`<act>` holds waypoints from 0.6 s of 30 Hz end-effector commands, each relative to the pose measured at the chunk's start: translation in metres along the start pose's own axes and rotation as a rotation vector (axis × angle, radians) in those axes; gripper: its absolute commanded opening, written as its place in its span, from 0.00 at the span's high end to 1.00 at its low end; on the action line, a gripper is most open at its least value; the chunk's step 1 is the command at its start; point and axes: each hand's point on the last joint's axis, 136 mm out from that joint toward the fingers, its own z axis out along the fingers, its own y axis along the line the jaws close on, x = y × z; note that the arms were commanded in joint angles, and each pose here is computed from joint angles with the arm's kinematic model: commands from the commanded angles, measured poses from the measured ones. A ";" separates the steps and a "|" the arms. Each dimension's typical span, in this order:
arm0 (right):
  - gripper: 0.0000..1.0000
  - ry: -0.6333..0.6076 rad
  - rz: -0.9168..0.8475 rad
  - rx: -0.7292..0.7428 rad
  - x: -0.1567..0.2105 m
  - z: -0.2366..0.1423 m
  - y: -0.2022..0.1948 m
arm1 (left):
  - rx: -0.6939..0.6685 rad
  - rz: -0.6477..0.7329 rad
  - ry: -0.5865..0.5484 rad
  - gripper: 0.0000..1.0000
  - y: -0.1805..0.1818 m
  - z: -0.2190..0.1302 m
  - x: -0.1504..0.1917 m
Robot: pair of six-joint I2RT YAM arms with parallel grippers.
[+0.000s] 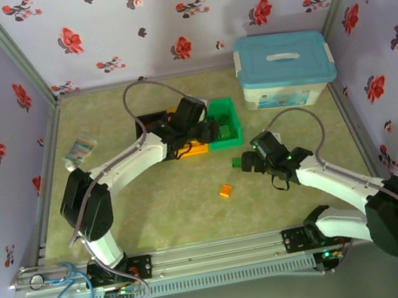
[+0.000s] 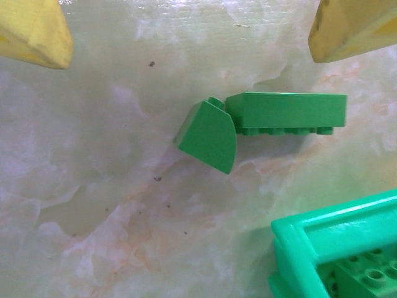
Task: Sort the legos into containers by color
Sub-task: Pick up the lego from the center of the table.
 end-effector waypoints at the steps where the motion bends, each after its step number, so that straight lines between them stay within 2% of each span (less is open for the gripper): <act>1: 0.06 -0.020 0.003 0.008 -0.012 0.001 0.004 | -0.009 -0.031 -0.046 0.33 0.004 -0.008 -0.003; 10: 0.30 -0.008 0.004 0.165 -0.026 0.014 -0.010 | -0.028 -0.047 -0.016 0.33 0.016 -0.006 0.027; 18: 0.35 0.042 -0.014 0.200 -0.029 0.033 -0.008 | -0.038 -0.048 0.002 0.34 0.021 -0.004 0.038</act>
